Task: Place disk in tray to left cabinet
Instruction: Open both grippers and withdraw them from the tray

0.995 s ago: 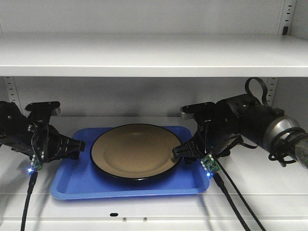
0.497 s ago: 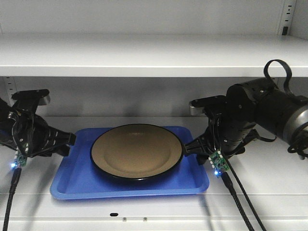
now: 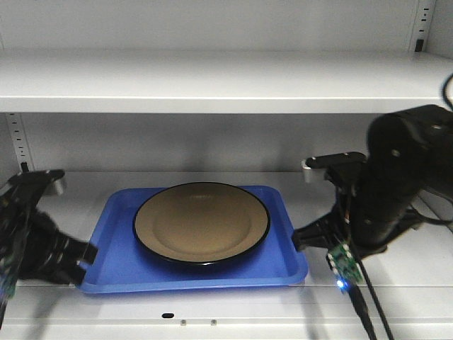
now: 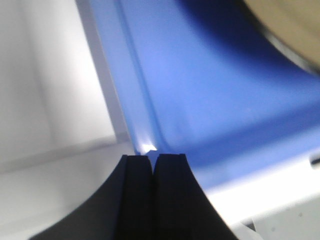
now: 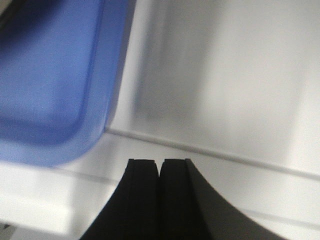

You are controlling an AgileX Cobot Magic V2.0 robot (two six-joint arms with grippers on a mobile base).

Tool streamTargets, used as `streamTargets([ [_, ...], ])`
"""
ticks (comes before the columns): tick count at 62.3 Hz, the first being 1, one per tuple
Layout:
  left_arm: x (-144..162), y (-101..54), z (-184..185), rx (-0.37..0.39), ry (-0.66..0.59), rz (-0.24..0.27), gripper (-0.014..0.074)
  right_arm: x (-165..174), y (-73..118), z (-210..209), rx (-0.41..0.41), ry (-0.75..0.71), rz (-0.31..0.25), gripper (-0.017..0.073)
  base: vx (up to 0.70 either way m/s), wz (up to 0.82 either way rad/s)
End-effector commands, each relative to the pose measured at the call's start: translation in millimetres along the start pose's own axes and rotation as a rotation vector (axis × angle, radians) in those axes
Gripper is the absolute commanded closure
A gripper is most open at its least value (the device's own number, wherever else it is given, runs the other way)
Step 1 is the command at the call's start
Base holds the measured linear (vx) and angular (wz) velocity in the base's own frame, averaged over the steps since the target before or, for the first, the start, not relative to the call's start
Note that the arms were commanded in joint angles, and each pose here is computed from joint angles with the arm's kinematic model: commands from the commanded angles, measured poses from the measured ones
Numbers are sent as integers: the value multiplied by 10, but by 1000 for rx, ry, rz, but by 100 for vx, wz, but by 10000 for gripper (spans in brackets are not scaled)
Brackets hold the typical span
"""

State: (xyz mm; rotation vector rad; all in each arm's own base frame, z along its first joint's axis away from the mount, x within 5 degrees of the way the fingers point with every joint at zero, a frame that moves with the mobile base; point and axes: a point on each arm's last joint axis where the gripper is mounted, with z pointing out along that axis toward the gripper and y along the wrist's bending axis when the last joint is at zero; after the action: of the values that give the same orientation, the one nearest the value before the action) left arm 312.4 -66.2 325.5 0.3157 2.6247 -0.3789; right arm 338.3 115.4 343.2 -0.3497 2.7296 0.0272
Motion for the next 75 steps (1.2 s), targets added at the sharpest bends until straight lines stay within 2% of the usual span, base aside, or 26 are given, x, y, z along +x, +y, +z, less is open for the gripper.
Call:
streamTargets([
  [1,185,-98,-259,9,-159,-8,600,168,-39,-363,-29,-164,25,568,0,0],
  [11,663,-103,-333,-23,-249,-9,598,624,-51,-533,-77,-309,42,568,0,0],
  [25,1417,-125,-451,-58,-386,-3,597,1522,-104,-575,-110,-520,43,565,0,0],
  [36,1873,-187,-666,-62,-555,23,597,2276,-159,-502,-116,-681,42,564,0,0],
  [45,2102,-208,-806,-78,-733,43,597,2785,-203,-431,-106,-899,24,564,0,0],
  [53,2185,-169,-812,-104,-883,30,597,3009,-217,-443,-114,-1179,16,564,0,0],
  [56,2179,-148,-798,-113,-920,18,597,3042,-217,-444,-118,-1230,17,564,0,0],
  [75,2170,-137,-792,-120,-938,14,597,3054,-216,-423,-119,-1233,18,564,0,0],
])
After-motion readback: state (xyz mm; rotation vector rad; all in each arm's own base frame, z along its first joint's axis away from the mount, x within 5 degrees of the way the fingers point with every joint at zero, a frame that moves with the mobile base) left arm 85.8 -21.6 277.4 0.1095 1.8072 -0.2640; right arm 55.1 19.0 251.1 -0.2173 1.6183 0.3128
